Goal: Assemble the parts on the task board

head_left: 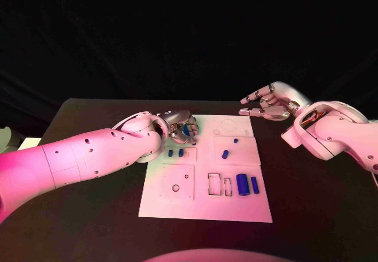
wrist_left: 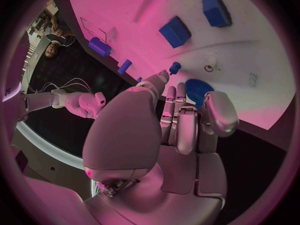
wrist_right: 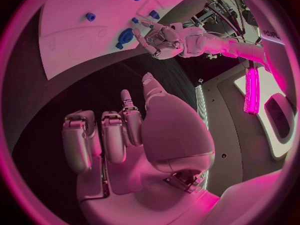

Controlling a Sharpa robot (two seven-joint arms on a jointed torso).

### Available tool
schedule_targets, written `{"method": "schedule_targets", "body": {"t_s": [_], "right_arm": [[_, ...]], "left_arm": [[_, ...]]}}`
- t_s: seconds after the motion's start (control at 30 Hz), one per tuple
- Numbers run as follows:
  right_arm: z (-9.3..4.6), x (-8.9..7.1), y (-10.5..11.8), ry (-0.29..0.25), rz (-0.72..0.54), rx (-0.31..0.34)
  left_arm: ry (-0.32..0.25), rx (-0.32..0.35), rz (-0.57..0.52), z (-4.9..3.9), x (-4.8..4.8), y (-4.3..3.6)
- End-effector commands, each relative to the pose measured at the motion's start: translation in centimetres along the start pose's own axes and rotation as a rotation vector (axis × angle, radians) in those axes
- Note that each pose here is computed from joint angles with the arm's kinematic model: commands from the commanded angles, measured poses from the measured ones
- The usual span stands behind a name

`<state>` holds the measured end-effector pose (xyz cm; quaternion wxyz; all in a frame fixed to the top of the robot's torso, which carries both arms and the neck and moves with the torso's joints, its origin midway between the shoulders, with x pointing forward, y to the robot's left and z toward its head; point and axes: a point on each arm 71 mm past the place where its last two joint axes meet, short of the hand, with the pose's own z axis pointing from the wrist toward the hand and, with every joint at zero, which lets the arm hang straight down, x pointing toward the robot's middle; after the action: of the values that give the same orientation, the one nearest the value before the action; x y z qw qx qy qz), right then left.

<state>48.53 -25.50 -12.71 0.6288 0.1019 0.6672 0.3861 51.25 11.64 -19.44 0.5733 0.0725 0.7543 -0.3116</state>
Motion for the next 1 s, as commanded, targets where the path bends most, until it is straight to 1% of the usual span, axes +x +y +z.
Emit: {"method": "schedule_targets", "body": {"t_s": [0.03, 0.33, 0.67, 1.0], "right_arm": [[0.0, 0.2, 0.1, 0.012, -0.002, -0.012], [0.1, 0.2, 0.2, 0.013, -0.001, -0.015], [0.1, 0.2, 0.2, 0.015, -0.001, -0.014], [0.1, 0.3, 0.3, 0.017, 0.0, -0.016]], "left_arm": [[0.05, -0.041, 0.058, 0.17, 0.4, 0.18], [0.081, -0.049, 0.07, 0.63, 0.88, -0.18], [0.092, -0.061, 0.073, 0.88, 1.08, -0.07], [0.12, -0.041, 0.074, 1.11, 1.53, -0.55]]}}
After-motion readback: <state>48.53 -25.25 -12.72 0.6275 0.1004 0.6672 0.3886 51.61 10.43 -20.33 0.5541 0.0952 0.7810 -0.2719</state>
